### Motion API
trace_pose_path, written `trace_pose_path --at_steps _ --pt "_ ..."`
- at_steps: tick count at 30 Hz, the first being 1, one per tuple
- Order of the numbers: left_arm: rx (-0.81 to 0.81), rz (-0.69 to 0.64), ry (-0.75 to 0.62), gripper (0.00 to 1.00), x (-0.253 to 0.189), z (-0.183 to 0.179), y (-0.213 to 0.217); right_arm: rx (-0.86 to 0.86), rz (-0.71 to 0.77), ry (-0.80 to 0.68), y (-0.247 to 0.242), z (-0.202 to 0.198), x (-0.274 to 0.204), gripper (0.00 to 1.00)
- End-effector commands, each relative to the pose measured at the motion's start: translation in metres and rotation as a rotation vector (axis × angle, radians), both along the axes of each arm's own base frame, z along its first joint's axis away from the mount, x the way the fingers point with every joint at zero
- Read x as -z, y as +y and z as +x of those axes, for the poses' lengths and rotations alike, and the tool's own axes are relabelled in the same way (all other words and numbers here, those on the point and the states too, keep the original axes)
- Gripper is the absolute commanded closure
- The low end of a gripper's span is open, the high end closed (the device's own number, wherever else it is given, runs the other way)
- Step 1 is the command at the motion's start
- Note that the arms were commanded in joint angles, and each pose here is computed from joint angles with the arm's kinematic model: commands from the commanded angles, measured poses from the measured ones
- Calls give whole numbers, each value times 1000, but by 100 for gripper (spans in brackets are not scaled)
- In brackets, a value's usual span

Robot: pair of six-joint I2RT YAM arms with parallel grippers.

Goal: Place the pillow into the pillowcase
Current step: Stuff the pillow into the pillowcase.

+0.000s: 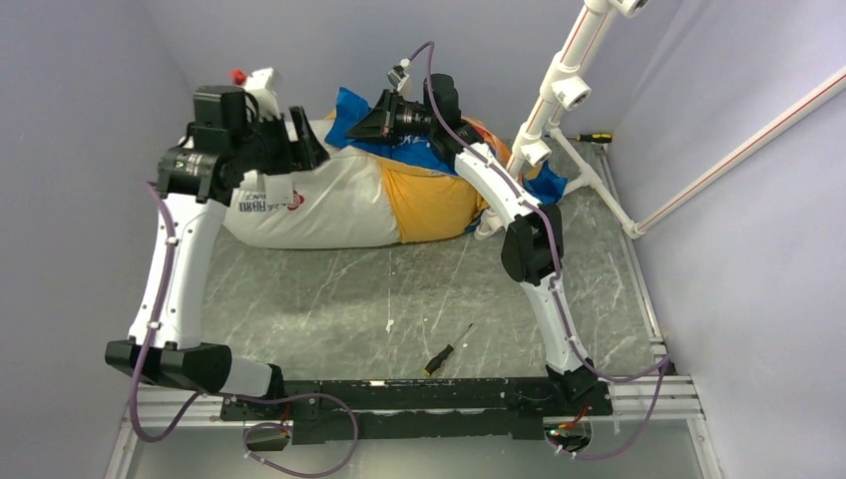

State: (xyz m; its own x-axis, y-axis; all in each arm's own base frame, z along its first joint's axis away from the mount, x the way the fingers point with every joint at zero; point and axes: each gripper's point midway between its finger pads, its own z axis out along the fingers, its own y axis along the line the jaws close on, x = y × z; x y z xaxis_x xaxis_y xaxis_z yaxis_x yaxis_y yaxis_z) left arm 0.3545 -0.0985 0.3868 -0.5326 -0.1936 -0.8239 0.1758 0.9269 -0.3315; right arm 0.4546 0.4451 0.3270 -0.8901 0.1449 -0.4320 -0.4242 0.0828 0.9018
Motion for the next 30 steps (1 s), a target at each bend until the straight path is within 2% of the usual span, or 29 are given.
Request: trace_pose_path --at_steps 1,4,8,11,17,22,24,28,30 --pt "322 -221 198 24 44 -29 -64 12 1 29 -13 17 8 100" --pt "382 -285 211 25 61 -24 -84 -11 24 48 -17 19 11 100" --pt "517 -336 143 24 56 -16 -116 -67 30 112 -19 19 24 100" --pt "592 -359 148 25 60 -14 -138 -80 32 143 -22 21 32 100" --pt "572 -440 189 31 98 9 -153 -68 52 140 -28 26 26 100" --pt "488 -401 191 25 124 41 -151 -68 69 138 -33 27 15 100" --pt "539 -444 134 29 113 50 -159 -70 79 133 -35 25 8 100" --pt "644 -532 66 47 84 55 -175 -74 106 133 -38 24 -5 100" --pt "680 -545 25 49 67 55 -178 -72 120 134 -40 25 -12 100"
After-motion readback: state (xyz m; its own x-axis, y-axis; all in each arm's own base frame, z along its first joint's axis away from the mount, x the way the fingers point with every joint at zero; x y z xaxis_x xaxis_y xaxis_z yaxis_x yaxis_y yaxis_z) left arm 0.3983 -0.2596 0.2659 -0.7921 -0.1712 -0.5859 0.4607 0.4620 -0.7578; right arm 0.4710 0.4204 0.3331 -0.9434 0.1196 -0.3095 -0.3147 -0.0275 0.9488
